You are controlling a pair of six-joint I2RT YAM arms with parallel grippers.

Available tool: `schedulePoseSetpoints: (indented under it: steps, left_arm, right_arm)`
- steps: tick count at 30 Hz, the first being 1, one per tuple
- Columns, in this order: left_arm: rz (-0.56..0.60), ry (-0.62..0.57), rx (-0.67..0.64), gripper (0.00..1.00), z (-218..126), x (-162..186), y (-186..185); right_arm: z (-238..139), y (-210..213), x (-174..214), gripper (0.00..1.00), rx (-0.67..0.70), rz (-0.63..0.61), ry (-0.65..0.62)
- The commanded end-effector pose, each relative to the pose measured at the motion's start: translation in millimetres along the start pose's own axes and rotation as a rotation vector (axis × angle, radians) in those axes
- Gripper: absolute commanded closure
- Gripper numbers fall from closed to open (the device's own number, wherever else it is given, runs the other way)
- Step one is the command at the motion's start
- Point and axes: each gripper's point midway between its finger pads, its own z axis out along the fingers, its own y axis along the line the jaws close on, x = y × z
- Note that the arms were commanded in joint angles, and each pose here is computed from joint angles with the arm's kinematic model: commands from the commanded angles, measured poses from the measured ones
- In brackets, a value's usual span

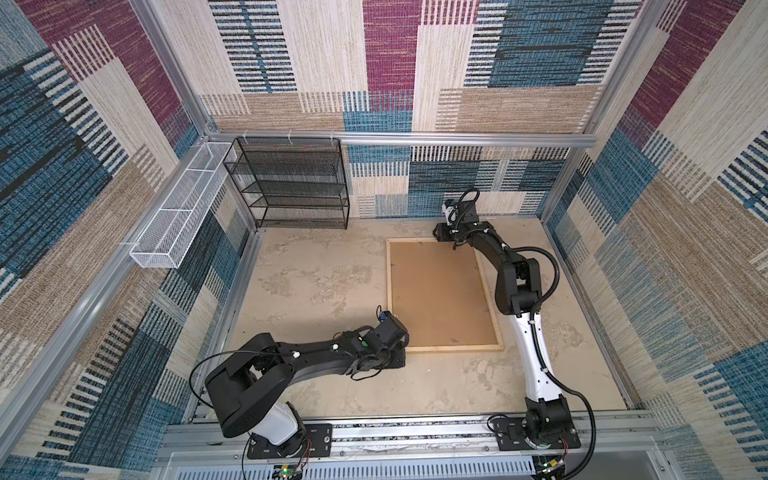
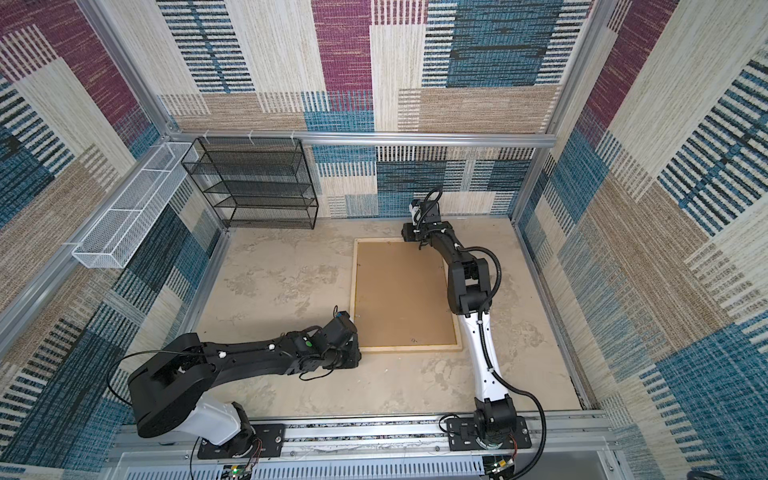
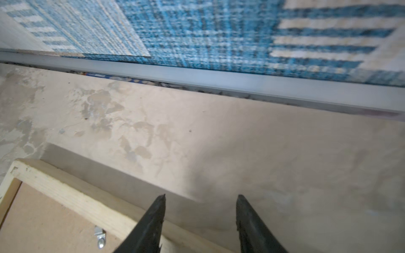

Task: Put the photo into the frame
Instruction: 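Lift the right gripper away toward the far wall while left gripper draws back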

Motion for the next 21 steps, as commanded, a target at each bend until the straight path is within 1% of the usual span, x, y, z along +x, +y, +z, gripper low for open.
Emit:
schedulePoseSetpoints:
  steps: [1, 7, 13, 15, 16, 21]
  left_arm:
    - [0.002, -0.011, -0.134, 0.75, 1.5, -5.5, 39.5]
    - [0.014, -0.039, -0.166, 0.74, -0.4, -38.7, 62.0]
    - [0.034, -0.051, -0.187, 0.74, 12.8, -74.7, 80.6]
    - [0.026, -0.066, -0.175, 0.74, 18.8, -90.3, 83.6]
    - [0.021, -0.077, -0.167, 0.74, 21.9, -100.0, 84.8]
    - [-0.001, -0.113, -0.132, 0.75, 41.3, -145.5, 91.3]
  right_arm:
    - [-12.7, -24.6, 28.5, 0.48, 0.054, 0.079, 0.098]
    - [-49.8, -64.1, 40.3, 0.49, 0.075, 0.181, 0.078]
    - [-94.2, -92.4, 60.3, 0.5, 0.136, 0.267, 0.066]
    - [-111.0, -96.8, 65.1, 0.5, 0.144, 0.295, 0.048]
    - [-117.3, -98.5, 78.8, 0.5, 0.153, 0.313, 0.065]
    - [-143.4, -91.2, 115.7, 0.5, 0.161, 0.364, 0.09]
